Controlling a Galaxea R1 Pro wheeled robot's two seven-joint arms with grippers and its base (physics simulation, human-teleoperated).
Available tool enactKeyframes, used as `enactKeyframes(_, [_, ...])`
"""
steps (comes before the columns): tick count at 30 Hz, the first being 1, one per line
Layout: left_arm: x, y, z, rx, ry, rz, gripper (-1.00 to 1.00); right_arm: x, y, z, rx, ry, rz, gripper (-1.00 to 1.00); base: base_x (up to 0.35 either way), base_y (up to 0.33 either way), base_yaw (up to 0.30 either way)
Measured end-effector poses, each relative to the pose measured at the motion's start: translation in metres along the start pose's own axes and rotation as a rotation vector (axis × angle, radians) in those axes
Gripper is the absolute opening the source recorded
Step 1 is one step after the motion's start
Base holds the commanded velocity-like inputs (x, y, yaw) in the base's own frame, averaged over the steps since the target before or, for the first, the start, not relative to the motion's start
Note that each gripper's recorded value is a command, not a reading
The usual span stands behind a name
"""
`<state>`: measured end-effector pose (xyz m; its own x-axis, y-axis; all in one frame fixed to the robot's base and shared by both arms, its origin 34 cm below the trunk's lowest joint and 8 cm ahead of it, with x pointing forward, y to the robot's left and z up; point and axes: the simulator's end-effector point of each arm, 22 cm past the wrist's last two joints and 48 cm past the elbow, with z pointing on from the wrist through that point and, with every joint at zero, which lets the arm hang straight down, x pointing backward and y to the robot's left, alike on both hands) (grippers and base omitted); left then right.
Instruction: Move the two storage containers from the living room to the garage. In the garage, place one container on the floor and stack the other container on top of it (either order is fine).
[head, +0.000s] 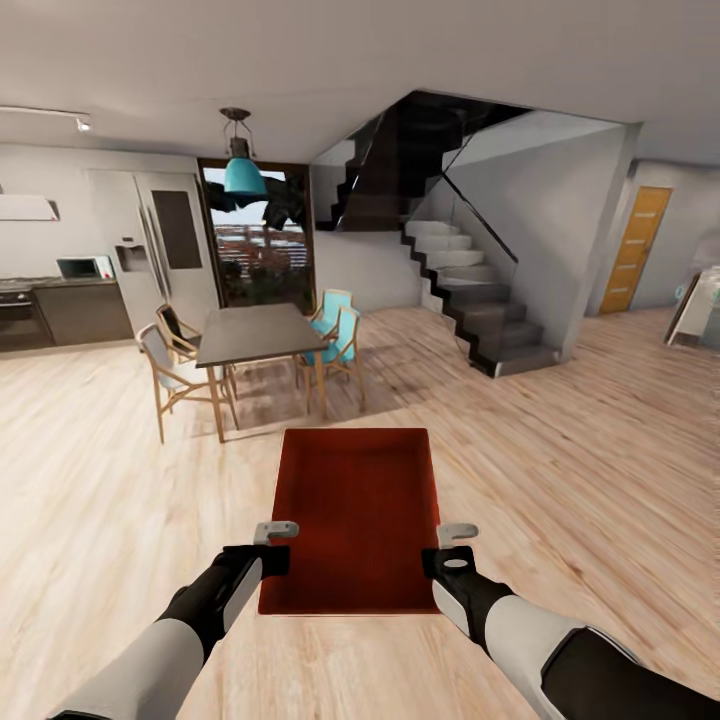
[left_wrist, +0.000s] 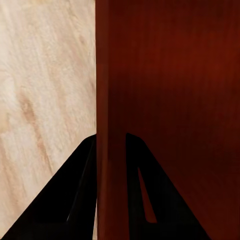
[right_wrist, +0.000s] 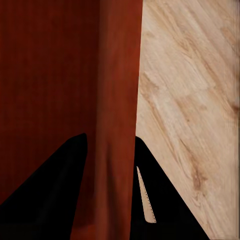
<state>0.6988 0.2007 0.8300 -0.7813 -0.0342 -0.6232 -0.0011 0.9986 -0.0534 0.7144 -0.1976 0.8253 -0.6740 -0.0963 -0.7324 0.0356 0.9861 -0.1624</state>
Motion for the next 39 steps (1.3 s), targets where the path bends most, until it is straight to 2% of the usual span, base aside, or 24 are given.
enactKeyframes(5, [-0.0003,-0.0001,-0.0001,0.0,0.0,0.001,-1.0,0.0001,-0.0001,0.0001,-0.001,0.0,0.001,-1.0,0.322,0.0,-0.199])
enactKeyframes(21, [-0.0004,0.0001,-0.0003,-0.001,0.0,0.001,-1.0,0.0,0.0002,0.0,-0.001,0.0,0.001,-1.0,0.322,0.0,-0.028])
enactKeyframes(39, [0.0,0.0,-0.0001,0.0,0.001,0.001,-1.0,0.0004,0.0001,0.0,0.0,0.001,0.001,-1.0,0.322,0.0,-0.236])
